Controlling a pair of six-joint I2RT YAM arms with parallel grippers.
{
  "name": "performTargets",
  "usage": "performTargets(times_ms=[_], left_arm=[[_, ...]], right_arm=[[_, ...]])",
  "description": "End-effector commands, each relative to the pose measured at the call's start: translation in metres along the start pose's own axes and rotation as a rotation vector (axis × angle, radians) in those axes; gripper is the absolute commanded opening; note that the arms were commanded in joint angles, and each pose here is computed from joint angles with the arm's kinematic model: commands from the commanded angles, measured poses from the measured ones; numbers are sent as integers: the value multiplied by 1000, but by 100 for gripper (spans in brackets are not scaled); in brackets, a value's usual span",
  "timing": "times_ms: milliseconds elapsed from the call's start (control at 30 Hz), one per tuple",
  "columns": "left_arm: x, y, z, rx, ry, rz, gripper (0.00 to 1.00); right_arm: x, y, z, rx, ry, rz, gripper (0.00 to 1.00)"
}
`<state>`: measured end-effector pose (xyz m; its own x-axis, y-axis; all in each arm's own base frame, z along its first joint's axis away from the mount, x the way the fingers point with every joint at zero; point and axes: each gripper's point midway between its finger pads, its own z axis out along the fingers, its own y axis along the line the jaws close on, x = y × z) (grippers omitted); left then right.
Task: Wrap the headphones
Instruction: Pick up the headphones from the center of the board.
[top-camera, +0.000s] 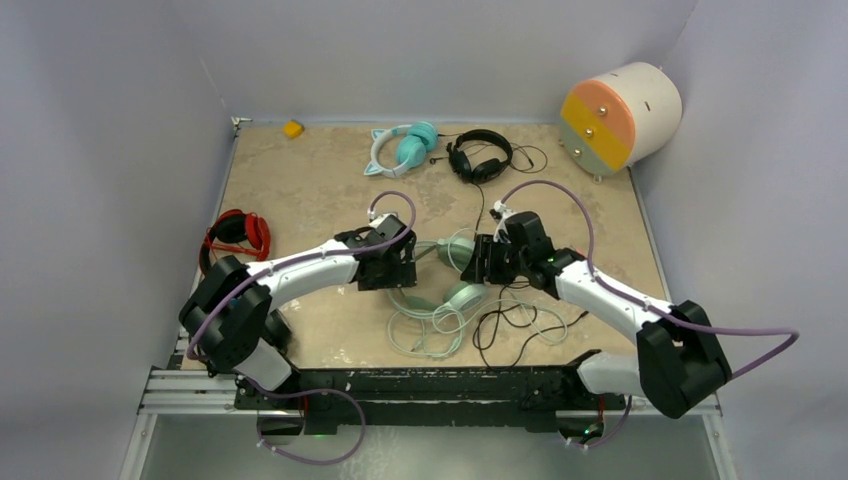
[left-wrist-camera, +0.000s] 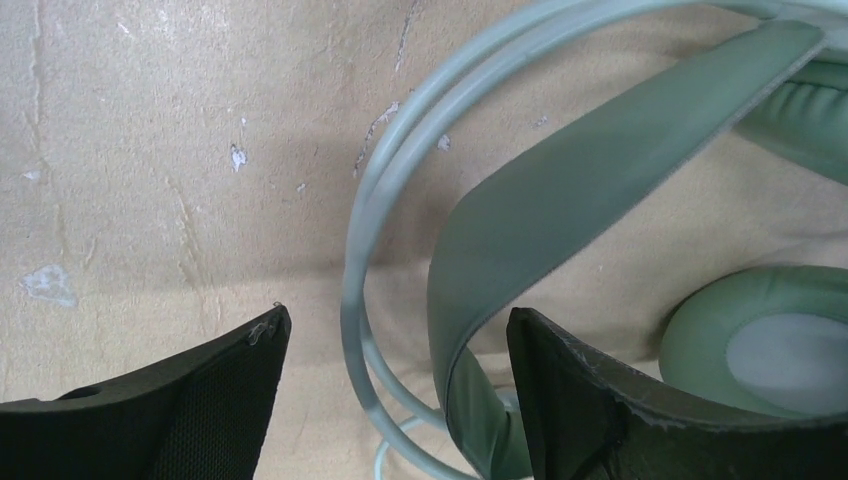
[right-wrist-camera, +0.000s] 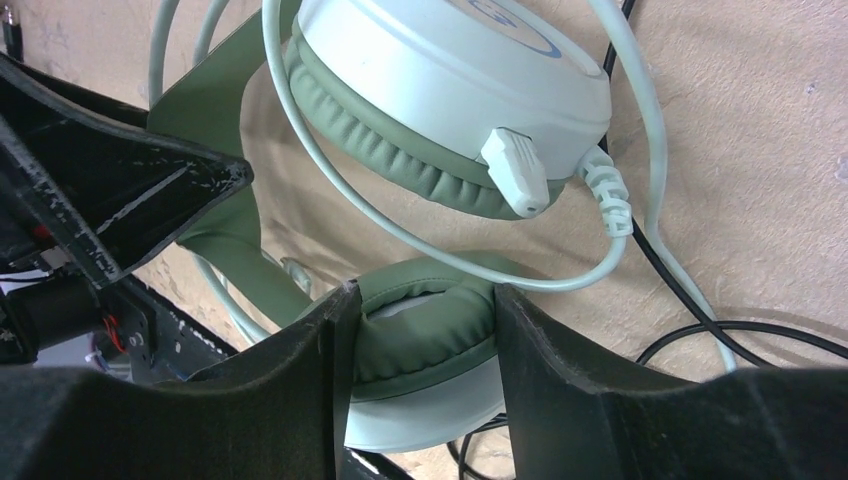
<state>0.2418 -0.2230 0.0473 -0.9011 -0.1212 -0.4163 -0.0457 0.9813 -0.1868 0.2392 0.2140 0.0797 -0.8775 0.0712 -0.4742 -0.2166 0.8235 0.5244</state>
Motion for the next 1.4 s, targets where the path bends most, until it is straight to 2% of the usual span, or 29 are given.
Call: performTargets(times_ms=[0, 167, 400, 467, 533, 800, 967, 1200, 1367], left_arm=[[-8, -8, 1, -19, -16, -13, 77], [-8, -5, 4, -55, -16, -8, 69], [-13, 4, 5, -121, -40, 12, 43], [-15, 7, 6, -140, -48, 27, 25], [-16, 8, 6, -145, -46, 45, 0], [-24, 3, -12, -87, -94, 40, 0], [-36, 2, -36, -47, -152, 60, 0], [-76, 22, -98, 40, -319, 24, 0], [-111, 45, -158, 105, -438, -22, 0]], right_arm=[[6, 1, -4, -23, 8, -5, 52], [6, -2, -5, -17, -2, -6, 51], [5, -4, -8, -13, -12, -7, 51], [3, -2, -10, -18, -19, -12, 52], [-1, 0, -15, -22, -36, -23, 55], [-30, 14, -58, -6, -177, -116, 69], [-48, 15, -89, 40, -292, -171, 72], [-63, 25, -120, 10, -454, -193, 71], [-69, 35, -126, -35, -500, -239, 70]])
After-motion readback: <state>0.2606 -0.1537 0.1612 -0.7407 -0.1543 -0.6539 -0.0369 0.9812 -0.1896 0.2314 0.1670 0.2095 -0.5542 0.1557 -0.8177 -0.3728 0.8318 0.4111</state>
